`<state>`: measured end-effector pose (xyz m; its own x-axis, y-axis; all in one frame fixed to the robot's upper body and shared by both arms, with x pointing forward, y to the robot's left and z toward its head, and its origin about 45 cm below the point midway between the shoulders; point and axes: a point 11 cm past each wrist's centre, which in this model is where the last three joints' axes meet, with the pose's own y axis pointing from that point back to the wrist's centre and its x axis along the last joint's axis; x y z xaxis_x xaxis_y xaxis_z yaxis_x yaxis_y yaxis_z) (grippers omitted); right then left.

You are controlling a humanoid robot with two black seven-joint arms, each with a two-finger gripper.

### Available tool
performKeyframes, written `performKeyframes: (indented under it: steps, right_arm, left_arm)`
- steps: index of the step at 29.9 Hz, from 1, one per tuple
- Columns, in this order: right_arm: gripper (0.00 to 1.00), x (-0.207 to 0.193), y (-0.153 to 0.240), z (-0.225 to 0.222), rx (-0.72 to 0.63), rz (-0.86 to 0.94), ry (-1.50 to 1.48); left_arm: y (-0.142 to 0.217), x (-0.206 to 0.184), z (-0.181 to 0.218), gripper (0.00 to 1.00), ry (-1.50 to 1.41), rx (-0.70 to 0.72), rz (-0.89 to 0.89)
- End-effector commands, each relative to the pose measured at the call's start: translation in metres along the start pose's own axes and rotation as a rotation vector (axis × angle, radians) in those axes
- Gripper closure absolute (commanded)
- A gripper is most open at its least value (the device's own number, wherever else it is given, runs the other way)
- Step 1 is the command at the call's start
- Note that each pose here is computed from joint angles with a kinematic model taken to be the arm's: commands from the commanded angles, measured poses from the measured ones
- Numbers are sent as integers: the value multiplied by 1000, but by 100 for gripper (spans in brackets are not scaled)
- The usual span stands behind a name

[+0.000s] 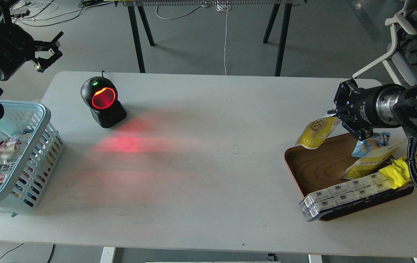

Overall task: Scan snack and place in basket
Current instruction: 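Lift the yellow packet and carry it past the barcode scanner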

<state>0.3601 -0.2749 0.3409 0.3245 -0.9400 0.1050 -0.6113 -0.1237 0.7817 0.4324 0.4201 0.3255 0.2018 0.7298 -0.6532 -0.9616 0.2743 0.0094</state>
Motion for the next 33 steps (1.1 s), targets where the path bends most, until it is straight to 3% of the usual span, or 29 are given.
performKeyframes:
  steps: [1,10,21,28,33]
  right_arm:
    - [100,-18,15,-35,89,-37,-38]
    - [100,-117,-17,-70,114,-151,28]
    - [100,-231,-74,-63,59,-292,-12]
    - [100,-278,-86,-54,31,-343,13]
    - [100,-276,-91,-56,20,-334,-25]
  left_arm:
    - [1,1,1,0,-2,-2,6]
    - [2,3,2,0,-5,0,14]
    - [2,3,4,0,-9,-1,14]
    - [1,2,4,0,-9,-2,14]
    - [1,2,5,0,-10,-4,12]
